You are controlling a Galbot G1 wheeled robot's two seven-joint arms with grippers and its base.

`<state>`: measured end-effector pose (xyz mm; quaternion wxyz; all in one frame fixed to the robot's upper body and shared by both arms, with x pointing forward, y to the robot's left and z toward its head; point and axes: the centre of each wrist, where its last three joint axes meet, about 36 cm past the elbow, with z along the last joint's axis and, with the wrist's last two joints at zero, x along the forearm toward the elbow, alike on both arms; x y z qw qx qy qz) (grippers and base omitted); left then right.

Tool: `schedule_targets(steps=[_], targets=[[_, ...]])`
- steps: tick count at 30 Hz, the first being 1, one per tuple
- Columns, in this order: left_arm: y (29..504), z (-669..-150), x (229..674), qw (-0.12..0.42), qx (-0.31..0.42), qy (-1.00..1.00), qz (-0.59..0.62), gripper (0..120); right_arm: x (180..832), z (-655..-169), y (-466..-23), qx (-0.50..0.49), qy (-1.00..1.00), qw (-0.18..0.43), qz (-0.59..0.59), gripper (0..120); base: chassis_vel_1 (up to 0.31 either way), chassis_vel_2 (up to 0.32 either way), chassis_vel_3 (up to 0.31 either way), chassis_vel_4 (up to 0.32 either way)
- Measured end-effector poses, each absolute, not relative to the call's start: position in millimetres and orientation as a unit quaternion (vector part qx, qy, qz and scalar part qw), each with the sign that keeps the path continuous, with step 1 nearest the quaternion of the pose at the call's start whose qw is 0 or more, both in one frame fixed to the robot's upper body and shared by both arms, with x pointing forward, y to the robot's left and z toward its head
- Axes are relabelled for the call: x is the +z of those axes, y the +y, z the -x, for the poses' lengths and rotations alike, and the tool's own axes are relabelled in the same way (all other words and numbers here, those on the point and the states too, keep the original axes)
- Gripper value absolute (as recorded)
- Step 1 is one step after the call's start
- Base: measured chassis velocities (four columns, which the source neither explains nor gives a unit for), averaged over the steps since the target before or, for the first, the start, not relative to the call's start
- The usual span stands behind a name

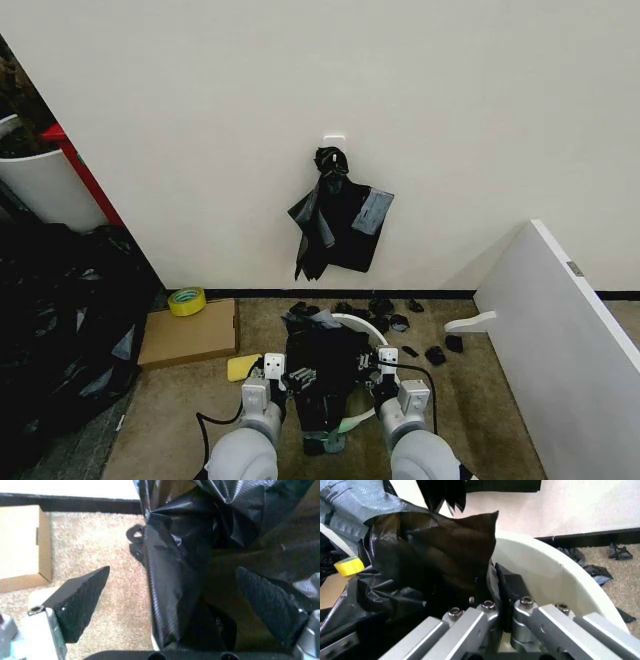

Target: Place the garbage bag over the trash bin.

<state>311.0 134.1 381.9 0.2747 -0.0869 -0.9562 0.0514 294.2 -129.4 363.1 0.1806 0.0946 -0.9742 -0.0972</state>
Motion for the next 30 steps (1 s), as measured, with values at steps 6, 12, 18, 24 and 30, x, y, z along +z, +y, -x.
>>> schedule_targets(steps=[6,12,18,24,30], targets=[[124.1,-325.6,381.3,0.306,0.05,-0.947,0.086,97,361.3,-294.2,-127.1,-0.095,-0.975,0.179,-0.094,0,0.0,0.0,0.0,0.0],[117.5,-336.4,373.5,0.325,0.043,-0.942,0.079,92,360.1,-293.2,-125.3,-0.093,-0.975,0.179,-0.095,0,0.0,0.0,0.0,0.0],[115.8,-340.3,370.1,0.33,0.043,-0.94,0.077,72,358.6,-293.0,-124.8,-0.09,-0.975,0.178,-0.095,0,0.0,0.0,0.0,0.0],[117.2,-339.7,371.9,0.332,0.051,-0.939,0.078,51,357.0,-293.3,-124.4,-0.085,-0.976,0.176,-0.095,0,0.0,0.0,0.0,0.0],[132.8,-336.3,381.4,0.337,0.065,-0.936,0.072,25,353.6,-293.1,-125.6,-0.076,-0.979,0.163,-0.1,0,0.0,0.0,0.0,0.0]])
